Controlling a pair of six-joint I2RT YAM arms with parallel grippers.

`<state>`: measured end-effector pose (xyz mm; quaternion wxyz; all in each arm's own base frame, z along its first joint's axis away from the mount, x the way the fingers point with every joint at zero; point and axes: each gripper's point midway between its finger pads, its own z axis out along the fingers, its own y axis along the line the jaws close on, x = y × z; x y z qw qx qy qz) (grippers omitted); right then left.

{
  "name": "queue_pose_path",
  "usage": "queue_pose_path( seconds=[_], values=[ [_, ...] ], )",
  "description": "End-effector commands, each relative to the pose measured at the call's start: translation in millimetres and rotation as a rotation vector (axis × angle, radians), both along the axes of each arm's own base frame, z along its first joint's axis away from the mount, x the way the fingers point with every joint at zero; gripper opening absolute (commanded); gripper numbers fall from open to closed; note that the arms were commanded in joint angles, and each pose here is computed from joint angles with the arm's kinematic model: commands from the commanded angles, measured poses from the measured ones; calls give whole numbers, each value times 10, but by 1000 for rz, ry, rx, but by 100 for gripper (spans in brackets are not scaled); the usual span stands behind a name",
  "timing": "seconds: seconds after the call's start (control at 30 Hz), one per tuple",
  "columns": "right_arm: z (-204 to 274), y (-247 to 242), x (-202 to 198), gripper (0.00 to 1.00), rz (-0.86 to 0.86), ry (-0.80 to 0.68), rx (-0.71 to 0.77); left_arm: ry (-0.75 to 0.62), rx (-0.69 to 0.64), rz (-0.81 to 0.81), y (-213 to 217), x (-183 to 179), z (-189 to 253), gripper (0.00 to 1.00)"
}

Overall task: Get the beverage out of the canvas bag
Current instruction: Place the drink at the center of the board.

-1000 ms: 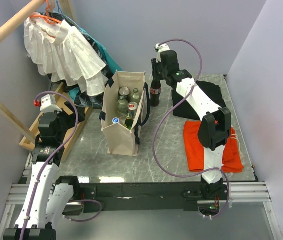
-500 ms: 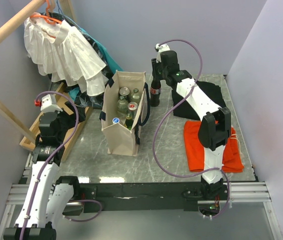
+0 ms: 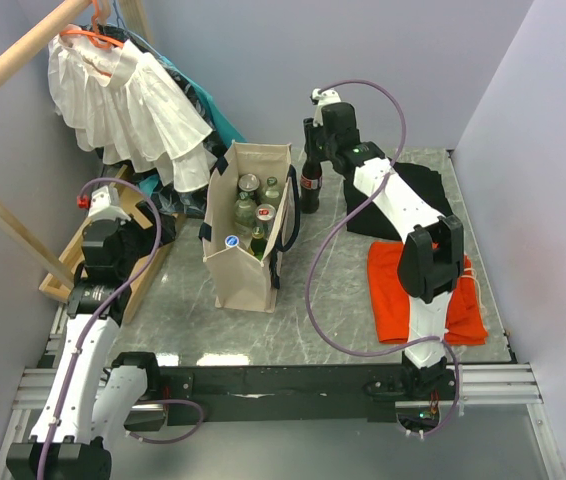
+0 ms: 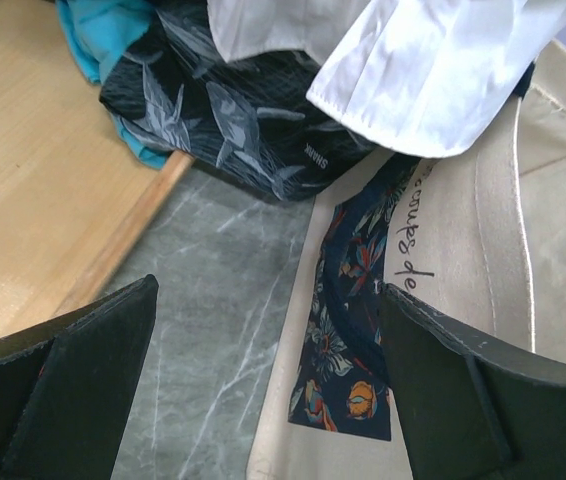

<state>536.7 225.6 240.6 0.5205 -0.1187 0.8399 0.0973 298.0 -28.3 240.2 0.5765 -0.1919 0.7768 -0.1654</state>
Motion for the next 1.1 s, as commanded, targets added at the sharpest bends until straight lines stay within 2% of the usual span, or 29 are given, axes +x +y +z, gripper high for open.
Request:
queue_pose_path(
  seconds=[0.0,0.27,0.33,0.53,0.6,1.07],
  values=[
    [718,93,-90,23,26,-155,100,-30,2,-39,-62,56,81,96],
    [721,62,-126,26,17,-155,93,-33,-2,-38,-61,53,68,96],
    [719,57,-130,30,16,-154,92,-32,-2,-38,-61,54,68,96],
    [700,65,-150,32,20,-148,85,-33,-2,-40,-65,50,65,96],
    [720,72,-169,30,25,-152,88,-30,-3,-35,-59,48,58,96],
    [851,61,-271,43,28,-169,99,-43,-14,-51,-91,86,247,96]
  ],
)
